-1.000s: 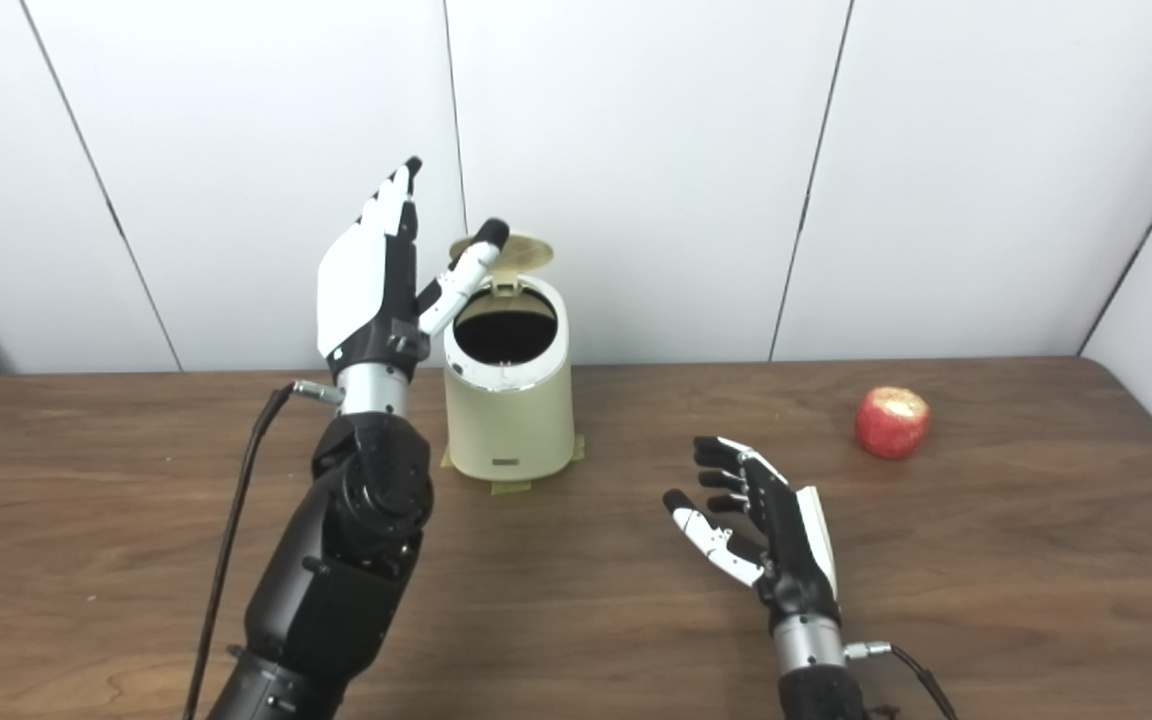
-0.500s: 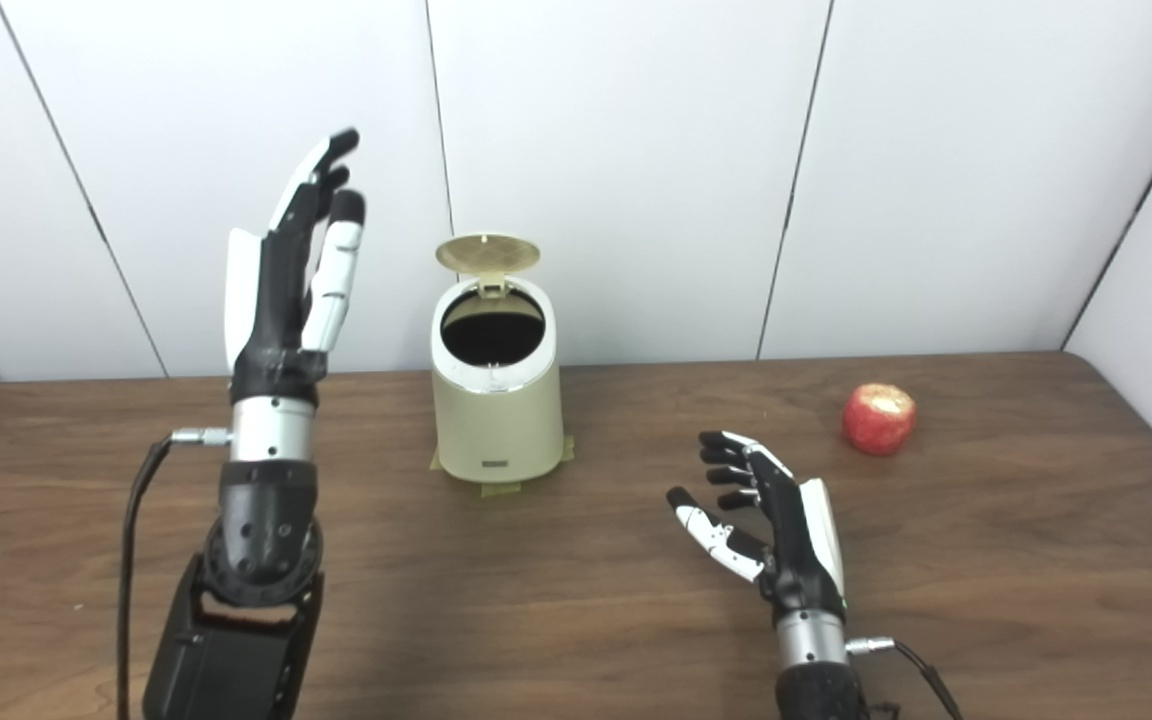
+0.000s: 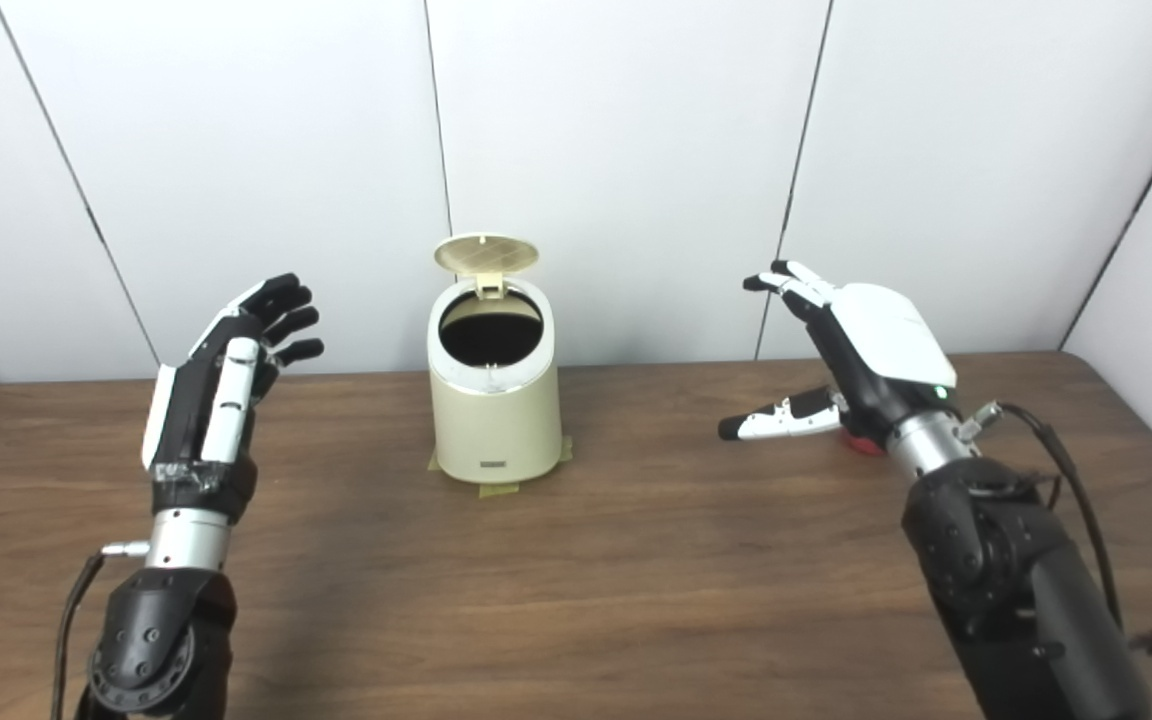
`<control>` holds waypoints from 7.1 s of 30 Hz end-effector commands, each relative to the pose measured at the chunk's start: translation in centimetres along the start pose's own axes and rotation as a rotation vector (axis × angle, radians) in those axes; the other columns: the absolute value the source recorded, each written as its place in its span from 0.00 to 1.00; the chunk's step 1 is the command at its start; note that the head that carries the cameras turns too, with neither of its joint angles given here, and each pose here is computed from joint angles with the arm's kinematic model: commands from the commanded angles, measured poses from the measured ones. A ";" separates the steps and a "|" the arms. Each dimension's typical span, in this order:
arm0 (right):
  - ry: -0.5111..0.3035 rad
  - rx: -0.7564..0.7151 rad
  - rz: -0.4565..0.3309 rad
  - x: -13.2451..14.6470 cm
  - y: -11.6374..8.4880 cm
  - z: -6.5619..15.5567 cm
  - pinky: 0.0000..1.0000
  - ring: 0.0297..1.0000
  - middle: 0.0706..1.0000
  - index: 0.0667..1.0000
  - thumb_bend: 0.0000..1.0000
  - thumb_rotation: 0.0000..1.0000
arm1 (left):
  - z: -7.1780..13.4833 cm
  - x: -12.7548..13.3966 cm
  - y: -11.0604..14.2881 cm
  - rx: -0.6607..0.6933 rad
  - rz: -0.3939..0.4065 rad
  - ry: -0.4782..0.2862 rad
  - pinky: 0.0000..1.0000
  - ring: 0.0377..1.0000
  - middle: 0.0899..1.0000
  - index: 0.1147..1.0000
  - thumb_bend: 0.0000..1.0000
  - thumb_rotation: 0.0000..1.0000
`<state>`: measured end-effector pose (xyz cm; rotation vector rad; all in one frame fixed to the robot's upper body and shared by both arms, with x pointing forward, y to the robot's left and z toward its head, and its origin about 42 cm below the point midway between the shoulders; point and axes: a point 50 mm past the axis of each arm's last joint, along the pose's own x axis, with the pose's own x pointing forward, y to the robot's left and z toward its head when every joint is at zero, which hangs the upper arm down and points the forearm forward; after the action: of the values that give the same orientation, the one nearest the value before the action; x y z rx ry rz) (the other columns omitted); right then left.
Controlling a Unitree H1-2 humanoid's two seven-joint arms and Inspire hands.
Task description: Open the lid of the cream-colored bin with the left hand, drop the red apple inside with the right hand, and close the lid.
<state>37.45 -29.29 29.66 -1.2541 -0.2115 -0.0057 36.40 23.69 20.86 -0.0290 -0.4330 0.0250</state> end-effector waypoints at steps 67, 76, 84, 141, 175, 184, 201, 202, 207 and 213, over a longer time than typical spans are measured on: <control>0.346 -0.284 0.429 12.1 2.7 -11.7 0.70 0.83 0.88 0.81 0.87 0.14 | -2.6 -9.2 4.4 0.032 0.040 0.173 0.75 0.82 0.82 0.79 0.43 0.78; 0.306 -0.222 0.374 12.2 2.9 -11.5 0.63 0.78 0.86 0.80 0.89 0.07 | -2.6 -9.3 4.3 0.033 0.049 0.170 0.74 0.82 0.82 0.79 0.42 0.77; 0.236 -0.236 0.331 12.4 3.1 -11.3 0.57 0.68 0.72 0.65 0.87 0.01 | -2.8 -9.3 4.3 0.035 0.051 0.174 0.73 0.81 0.81 0.78 0.43 0.76; -0.697 -0.163 -0.248 8.7 -4.6 16.5 0.30 0.38 0.52 0.43 0.51 0.00 | -5.1 -9.8 3.4 0.026 0.055 0.230 0.78 0.82 0.82 0.79 0.36 0.81; -0.632 -0.154 -0.306 15.4 2.8 16.2 0.36 0.42 0.53 0.43 0.51 0.00 | -5.0 -10.0 2.7 0.052 0.049 0.205 0.74 0.80 0.81 0.80 0.34 0.79; -0.603 -0.210 -0.300 14.6 2.4 16.3 0.53 0.67 0.72 0.64 0.99 0.01 | -5.0 -9.9 2.7 0.051 0.041 0.203 0.74 0.80 0.81 0.79 0.32 0.78; -0.606 -0.218 -0.278 14.3 2.1 15.9 0.52 0.65 0.70 0.63 1.00 0.04 | -5.1 -9.9 2.8 0.051 0.035 0.205 0.74 0.81 0.82 0.80 0.33 0.78; -0.608 -0.218 -0.278 14.3 2.1 15.9 0.52 0.65 0.70 0.63 1.00 0.04 | -5.1 -9.9 2.8 0.052 0.034 0.206 0.74 0.81 0.82 0.80 0.33 0.78; -0.634 -0.172 -0.317 14.1 2.0 15.8 0.50 0.61 0.66 0.59 0.98 0.06 | -5.1 -9.9 2.9 0.050 0.031 0.203 0.74 0.81 0.82 0.80 0.33 0.78; -0.668 0.052 -0.553 12.1 2.2 15.2 0.30 0.35 0.46 0.45 0.55 0.07 | -5.0 -9.9 3.0 0.051 0.033 0.203 0.74 0.81 0.82 0.80 0.33 0.77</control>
<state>47.76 -13.12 31.29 -1.1983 -1.0104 0.0373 29.65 26.42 12.82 0.0183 -0.2425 0.0659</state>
